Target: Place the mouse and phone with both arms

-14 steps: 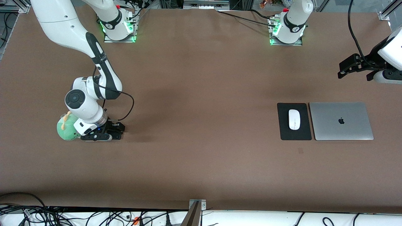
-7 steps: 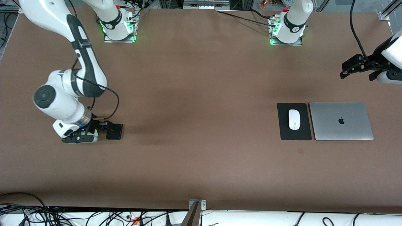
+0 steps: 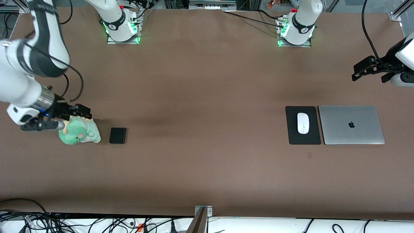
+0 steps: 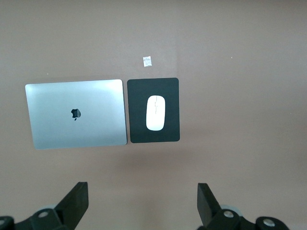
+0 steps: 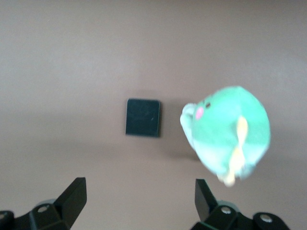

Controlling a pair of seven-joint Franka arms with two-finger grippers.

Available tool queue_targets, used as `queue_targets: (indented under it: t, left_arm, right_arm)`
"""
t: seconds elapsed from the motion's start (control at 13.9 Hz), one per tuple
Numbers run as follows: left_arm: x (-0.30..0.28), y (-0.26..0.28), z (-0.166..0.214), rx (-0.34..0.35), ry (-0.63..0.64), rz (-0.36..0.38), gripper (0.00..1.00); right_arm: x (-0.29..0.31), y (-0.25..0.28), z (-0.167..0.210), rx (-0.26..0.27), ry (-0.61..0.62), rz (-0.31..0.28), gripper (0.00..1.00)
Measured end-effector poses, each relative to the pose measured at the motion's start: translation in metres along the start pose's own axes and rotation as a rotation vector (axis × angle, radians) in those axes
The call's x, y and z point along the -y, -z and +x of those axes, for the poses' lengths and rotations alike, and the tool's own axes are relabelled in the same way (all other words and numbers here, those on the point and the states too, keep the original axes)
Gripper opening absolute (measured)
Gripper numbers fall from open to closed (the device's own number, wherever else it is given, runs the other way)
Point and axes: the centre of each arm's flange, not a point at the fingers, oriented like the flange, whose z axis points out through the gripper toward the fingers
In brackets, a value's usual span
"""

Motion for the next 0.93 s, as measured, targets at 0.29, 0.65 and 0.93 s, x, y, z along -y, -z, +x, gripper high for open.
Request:
queue_targets:
  t: [0.29, 0.65, 0.93]
  left_arm:
    - [0.006, 0.000, 0.000, 0.004, 0.011, -0.001, 1.00]
    - [0.008, 0.000, -0.001, 0.004, 0.014, -0.001, 1.00]
    - [0.010, 0.000, -0.001, 0.005, 0.017, -0.001, 1.00]
  right_arm:
    - [-0.023, 0.076, -0.017, 0.053, -0.002, -0.052, 1.00]
    - [-0.024, 0.117, -0.016, 0.009, 0.014, -0.112, 1.00]
    - [-0.021, 0.139, -0.013, -0.037, 0.018, -0.118, 1.00]
